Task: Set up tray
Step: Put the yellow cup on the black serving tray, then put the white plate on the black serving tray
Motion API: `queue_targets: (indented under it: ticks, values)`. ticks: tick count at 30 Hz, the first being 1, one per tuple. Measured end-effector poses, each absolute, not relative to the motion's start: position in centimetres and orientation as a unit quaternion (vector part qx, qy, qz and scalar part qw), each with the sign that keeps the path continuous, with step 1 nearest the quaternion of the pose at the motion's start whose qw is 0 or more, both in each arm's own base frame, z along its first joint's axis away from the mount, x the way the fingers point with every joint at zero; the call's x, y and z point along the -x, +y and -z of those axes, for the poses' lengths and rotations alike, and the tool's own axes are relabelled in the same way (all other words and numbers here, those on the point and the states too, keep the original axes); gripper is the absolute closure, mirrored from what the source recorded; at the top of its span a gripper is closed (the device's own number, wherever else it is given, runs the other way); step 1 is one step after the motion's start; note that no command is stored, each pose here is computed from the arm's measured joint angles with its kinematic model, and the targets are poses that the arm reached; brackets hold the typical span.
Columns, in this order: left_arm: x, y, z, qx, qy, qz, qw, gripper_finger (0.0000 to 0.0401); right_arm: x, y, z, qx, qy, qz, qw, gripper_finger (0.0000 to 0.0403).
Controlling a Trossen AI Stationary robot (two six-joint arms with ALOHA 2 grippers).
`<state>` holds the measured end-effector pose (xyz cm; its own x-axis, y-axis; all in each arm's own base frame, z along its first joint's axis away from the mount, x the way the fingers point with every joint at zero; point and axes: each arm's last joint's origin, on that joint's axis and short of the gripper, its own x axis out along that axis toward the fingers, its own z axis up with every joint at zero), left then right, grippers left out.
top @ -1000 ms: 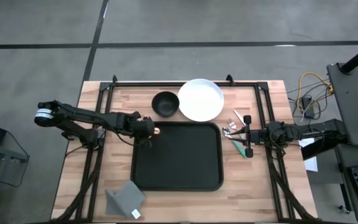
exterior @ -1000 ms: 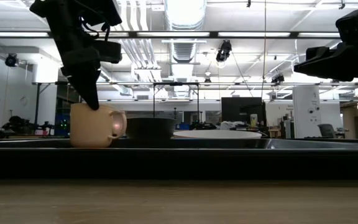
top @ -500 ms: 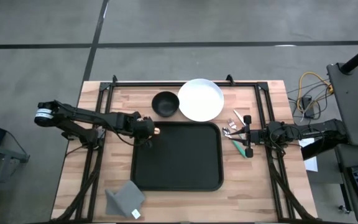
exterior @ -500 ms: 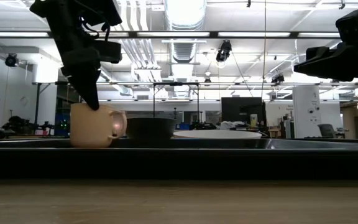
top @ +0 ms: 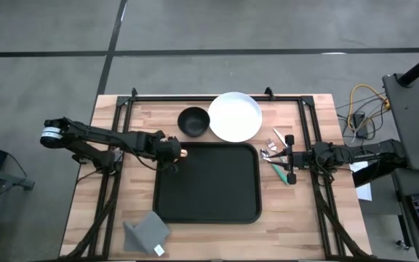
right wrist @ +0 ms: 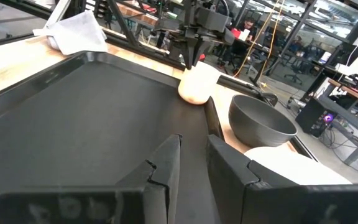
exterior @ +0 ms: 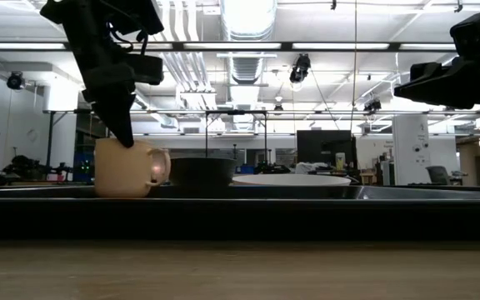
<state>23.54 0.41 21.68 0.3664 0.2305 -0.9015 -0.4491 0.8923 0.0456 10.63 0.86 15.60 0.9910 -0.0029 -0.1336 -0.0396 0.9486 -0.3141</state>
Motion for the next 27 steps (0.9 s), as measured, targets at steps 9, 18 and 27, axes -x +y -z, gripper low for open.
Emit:
queue_targets:
  ticks: [9, 18, 27]
  values:
    - [-23.52, 0.57, -21.73, 0.112, 0.509, -0.246, 0.817, 0.0369, -10.63, 0.86, -15.6, 0.16, 0.066, -0.009, 0.985, 0.0335]
    - [-23.43, 0.57, -21.69, 0.112, 0.513, -0.248, 0.814, 0.0218, -10.63, 0.86, -15.6, 0.16, 0.066, -0.009, 0.985, 0.0335]
    - [-23.19, 0.57, -21.73, -0.038, 0.555, -0.149, 0.817, 0.0094, -10.63, 0.86, -15.59, 0.16, 0.066, -0.009, 0.985, 0.0335]
